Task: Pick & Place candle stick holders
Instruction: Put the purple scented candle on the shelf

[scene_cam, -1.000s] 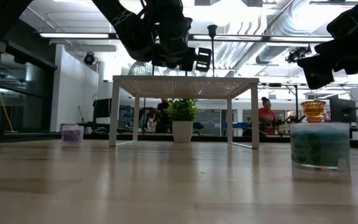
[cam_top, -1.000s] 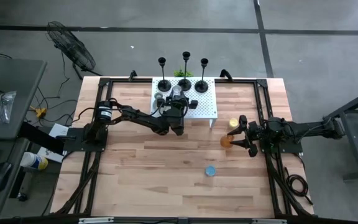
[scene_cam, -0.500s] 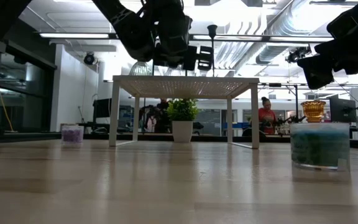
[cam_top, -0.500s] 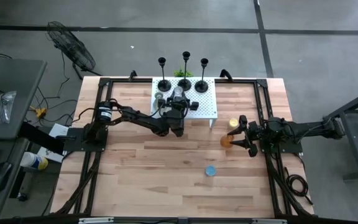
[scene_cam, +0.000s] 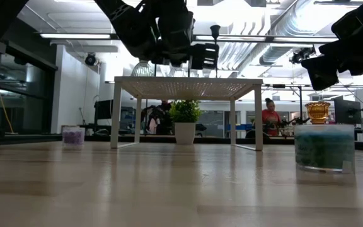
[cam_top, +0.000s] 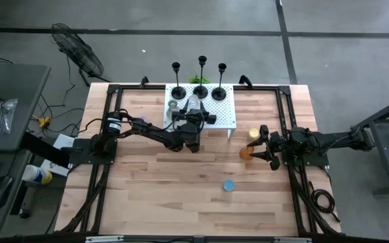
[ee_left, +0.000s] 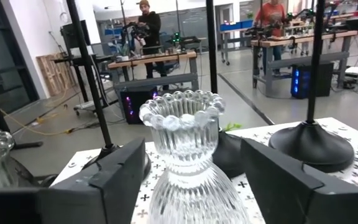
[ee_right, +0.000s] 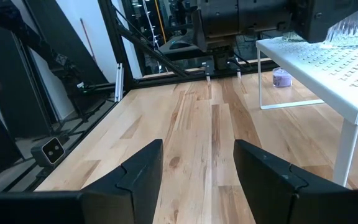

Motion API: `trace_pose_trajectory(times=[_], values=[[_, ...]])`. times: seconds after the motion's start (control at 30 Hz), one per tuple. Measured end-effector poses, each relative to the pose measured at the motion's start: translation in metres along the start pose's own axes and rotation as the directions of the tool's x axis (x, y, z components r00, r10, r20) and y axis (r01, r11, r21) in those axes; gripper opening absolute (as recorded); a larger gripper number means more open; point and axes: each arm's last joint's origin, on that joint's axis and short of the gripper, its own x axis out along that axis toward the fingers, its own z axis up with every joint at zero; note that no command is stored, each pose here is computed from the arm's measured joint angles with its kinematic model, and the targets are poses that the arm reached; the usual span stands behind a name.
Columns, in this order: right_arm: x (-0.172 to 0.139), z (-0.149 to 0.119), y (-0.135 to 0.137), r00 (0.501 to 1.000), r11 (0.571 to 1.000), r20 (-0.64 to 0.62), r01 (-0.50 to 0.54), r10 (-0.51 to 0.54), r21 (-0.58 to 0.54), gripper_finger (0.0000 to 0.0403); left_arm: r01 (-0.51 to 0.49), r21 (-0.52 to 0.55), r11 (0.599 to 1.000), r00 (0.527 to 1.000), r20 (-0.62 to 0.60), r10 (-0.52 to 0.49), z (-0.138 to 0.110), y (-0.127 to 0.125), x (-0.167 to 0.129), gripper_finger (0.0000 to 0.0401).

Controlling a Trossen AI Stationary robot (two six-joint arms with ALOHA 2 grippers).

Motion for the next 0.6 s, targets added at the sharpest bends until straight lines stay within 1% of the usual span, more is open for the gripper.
trace_pose_trajectory(times=[0.13,0.23,0.37,0.53,0.6], values=[[0.0,0.0,0.0,1.0,1.0,0.0,0.0,0.0,0.0,0.0191,0.019,0.023,1.0,1.0,0.001,-0.02,0.004,-0.002,-0.008,0.0277],[0.0,0.0,0.0,1.0,1.0,0.0,0.0,0.0,0.0,0.0191,0.033,0.043,0.999,0.999,0.001,-0.033,0.007,-0.003,-0.014,0.0278],[0.0,0.0,0.0,1.0,1.0,0.0,0.0,0.0,0.0,0.0191,0.054,0.044,0.998,0.999,0.002,-0.054,0.008,-0.004,-0.023,0.0278],[0.0,0.0,0.0,1.0,1.0,0.0,0.0,0.0,0.0,0.0191,0.094,0.047,0.994,0.995,0.004,-0.095,0.008,-0.004,-0.041,0.0278],[0.0,0.0,0.0,1.0,1.0,0.0,0.0,0.0,0.0,0.0191,0.115,0.071,0.991,0.993,0.005,-0.116,0.008,-0.003,-0.05,0.0278]])
